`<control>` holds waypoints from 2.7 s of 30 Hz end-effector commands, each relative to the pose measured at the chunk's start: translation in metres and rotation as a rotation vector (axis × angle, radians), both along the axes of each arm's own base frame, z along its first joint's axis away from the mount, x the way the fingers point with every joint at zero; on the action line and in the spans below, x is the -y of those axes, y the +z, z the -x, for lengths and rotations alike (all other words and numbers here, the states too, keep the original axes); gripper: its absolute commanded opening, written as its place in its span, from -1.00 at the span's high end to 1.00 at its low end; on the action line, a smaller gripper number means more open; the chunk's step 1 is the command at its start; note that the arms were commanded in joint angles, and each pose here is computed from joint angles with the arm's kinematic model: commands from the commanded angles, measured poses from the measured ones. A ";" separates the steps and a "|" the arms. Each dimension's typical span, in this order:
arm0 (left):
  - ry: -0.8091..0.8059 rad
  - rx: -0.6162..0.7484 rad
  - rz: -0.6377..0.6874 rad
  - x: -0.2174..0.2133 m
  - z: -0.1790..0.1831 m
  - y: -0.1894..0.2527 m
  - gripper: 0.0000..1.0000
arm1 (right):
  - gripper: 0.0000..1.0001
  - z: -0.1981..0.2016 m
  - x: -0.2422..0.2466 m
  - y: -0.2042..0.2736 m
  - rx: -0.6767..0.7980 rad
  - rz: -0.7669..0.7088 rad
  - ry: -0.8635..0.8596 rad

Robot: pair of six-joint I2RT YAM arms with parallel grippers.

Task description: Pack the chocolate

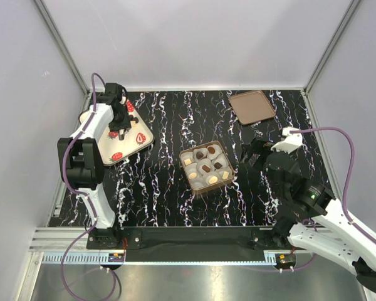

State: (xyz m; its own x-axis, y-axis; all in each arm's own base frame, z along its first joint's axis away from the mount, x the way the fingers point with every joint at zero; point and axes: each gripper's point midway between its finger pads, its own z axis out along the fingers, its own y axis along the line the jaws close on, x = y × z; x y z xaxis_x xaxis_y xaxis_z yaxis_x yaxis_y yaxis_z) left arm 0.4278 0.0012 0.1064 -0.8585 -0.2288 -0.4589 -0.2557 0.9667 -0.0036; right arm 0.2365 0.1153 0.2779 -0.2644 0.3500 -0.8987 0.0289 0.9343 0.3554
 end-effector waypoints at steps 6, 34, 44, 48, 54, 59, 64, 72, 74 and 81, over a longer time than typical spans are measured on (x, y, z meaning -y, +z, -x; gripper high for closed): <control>-0.008 0.039 -0.021 -0.005 -0.013 0.021 0.32 | -1.00 -0.006 0.009 0.013 0.052 0.001 -0.051; -0.710 0.181 0.221 0.237 0.166 0.120 0.42 | -1.00 0.006 0.013 0.018 0.013 -0.061 -0.047; -0.917 0.115 0.227 0.259 0.243 0.102 0.42 | -0.99 0.005 0.014 0.013 0.006 -0.043 -0.058; -0.982 0.117 0.252 0.261 0.255 0.105 0.42 | -1.00 0.003 0.010 0.012 -0.001 -0.044 -0.050; -1.017 0.069 0.244 0.262 0.264 0.098 0.42 | -1.00 0.004 0.011 0.013 0.002 -0.053 -0.050; -1.043 0.034 0.241 0.265 0.273 0.094 0.42 | -1.00 0.005 0.012 0.013 0.000 -0.055 -0.050; -1.063 -0.002 0.237 0.264 0.281 0.091 0.41 | -0.99 0.005 0.012 0.014 0.002 -0.058 -0.050; -1.053 -0.024 0.196 0.254 0.284 0.080 0.40 | -0.99 0.007 0.011 0.013 -0.001 -0.072 -0.043; -1.057 -0.033 0.199 0.255 0.284 0.078 0.40 | -0.99 0.006 0.010 0.013 -0.002 -0.071 -0.041; -1.061 -0.057 0.175 0.253 0.284 0.071 0.40 | -0.99 0.005 0.009 0.013 -0.001 -0.064 -0.041</control>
State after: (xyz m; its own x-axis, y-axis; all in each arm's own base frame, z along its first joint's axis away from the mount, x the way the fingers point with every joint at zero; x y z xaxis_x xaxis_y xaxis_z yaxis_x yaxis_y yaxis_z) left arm 0.1428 -0.2482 0.1759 -0.6987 0.5723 -0.4292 0.6877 0.7027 -0.1826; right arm 0.2289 0.1070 0.2750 -0.2835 0.3778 -0.8814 0.0644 0.9246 0.3756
